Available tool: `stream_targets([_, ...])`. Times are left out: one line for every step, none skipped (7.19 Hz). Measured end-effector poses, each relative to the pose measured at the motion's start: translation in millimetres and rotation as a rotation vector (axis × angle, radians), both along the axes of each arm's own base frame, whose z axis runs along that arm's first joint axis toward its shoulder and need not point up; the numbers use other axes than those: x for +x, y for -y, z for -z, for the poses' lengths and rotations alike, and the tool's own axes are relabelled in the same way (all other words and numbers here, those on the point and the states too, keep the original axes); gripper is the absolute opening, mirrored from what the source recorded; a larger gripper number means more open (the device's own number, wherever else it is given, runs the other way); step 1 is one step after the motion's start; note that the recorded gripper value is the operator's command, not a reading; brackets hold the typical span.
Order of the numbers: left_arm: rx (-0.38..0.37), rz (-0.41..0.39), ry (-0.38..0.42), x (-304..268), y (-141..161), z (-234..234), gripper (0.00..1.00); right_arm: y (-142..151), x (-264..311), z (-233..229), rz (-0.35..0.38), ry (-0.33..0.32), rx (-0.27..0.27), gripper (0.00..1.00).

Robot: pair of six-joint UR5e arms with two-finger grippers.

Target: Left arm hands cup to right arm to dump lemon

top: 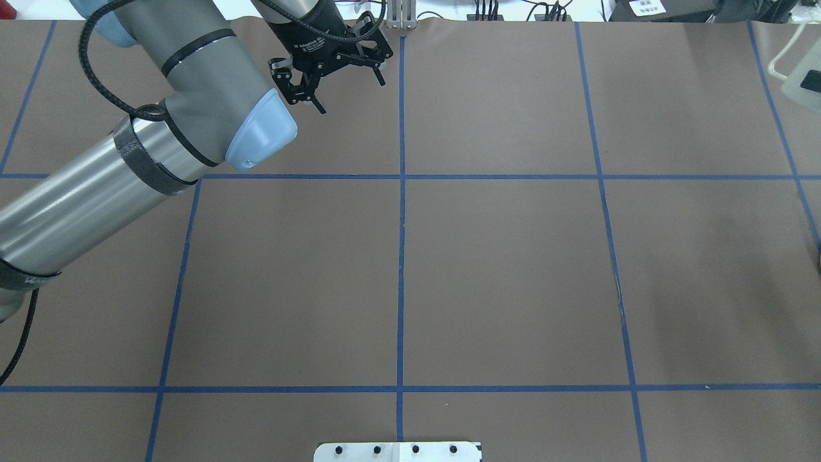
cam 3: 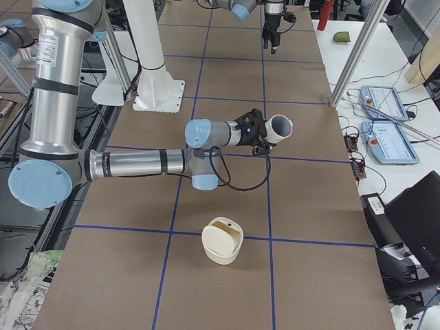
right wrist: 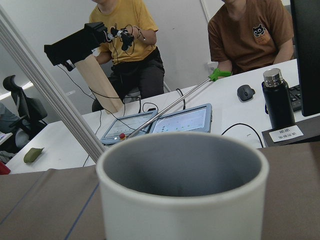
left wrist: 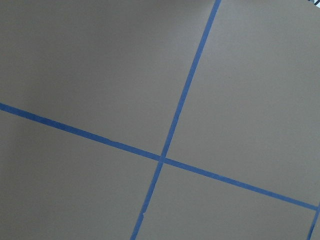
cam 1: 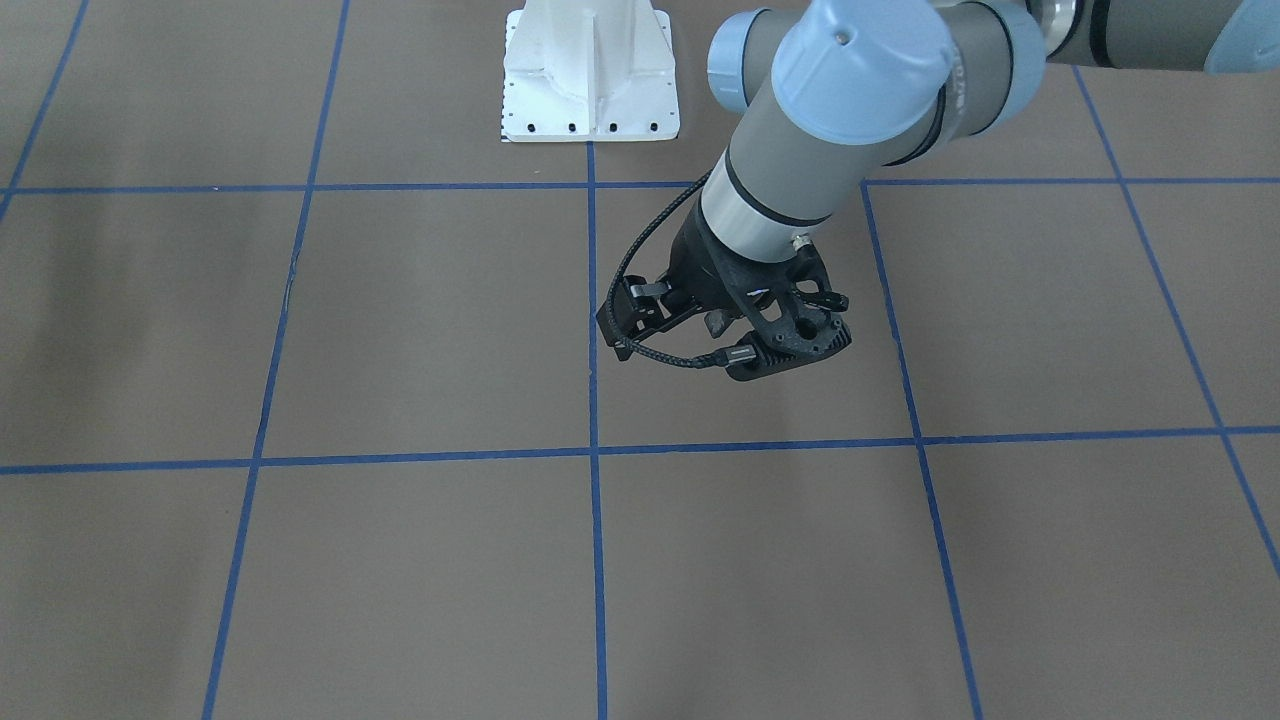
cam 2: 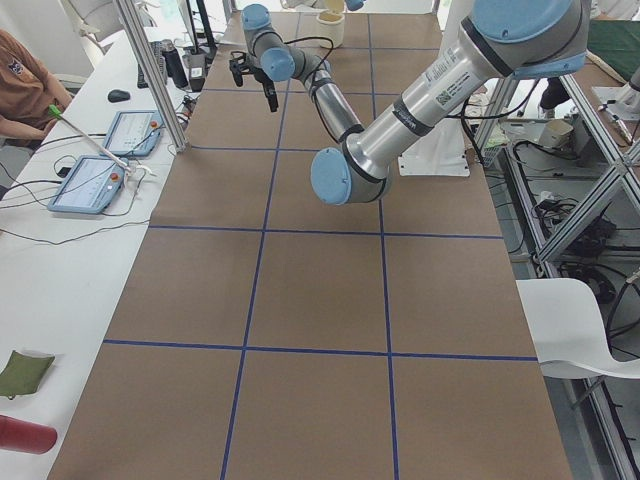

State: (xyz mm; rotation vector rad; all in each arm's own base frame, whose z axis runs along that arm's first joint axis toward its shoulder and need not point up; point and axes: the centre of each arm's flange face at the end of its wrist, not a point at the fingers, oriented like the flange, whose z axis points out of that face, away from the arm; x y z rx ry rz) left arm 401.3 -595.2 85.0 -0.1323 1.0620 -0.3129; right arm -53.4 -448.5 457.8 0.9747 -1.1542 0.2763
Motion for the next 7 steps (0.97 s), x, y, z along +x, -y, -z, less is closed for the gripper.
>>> stream_targets([0.004, -0.002, 0.002, -1, 1, -2, 1.0, 20, -16, 10, -0.005, -0.095, 0.014, 0.17])
stream_targets([0.007, -0.003, 0.002, -1, 1, -2, 1.0, 37, -38, 18, -0.017, -0.184, 0.027, 0.17])
stream_targets([0.007, -0.004, 0.003, -1, 1, -3, 1.0, 51, -67, 27, -0.03, -0.28, 0.04, 0.17])
stream_targets([0.006, -0.004, 0.004, -1, 1, -5, 1.0, 64, -102, 39, -0.045, -0.383, 0.052, 0.2])
stream_targets([0.005, -0.006, 0.006, 0, 1, -9, 1.0, 73, -142, 55, -0.054, -0.467, 0.06, 0.21])
stream_targets([0.005, -0.007, 0.007, 0, 1, -11, 1.0, 76, -191, 78, -0.065, -0.541, 0.068, 0.21])
stream_targets([0.013, -0.013, 0.008, 0, 1, -12, 1.0, 72, -238, 102, -0.081, -0.595, 0.076, 0.21])
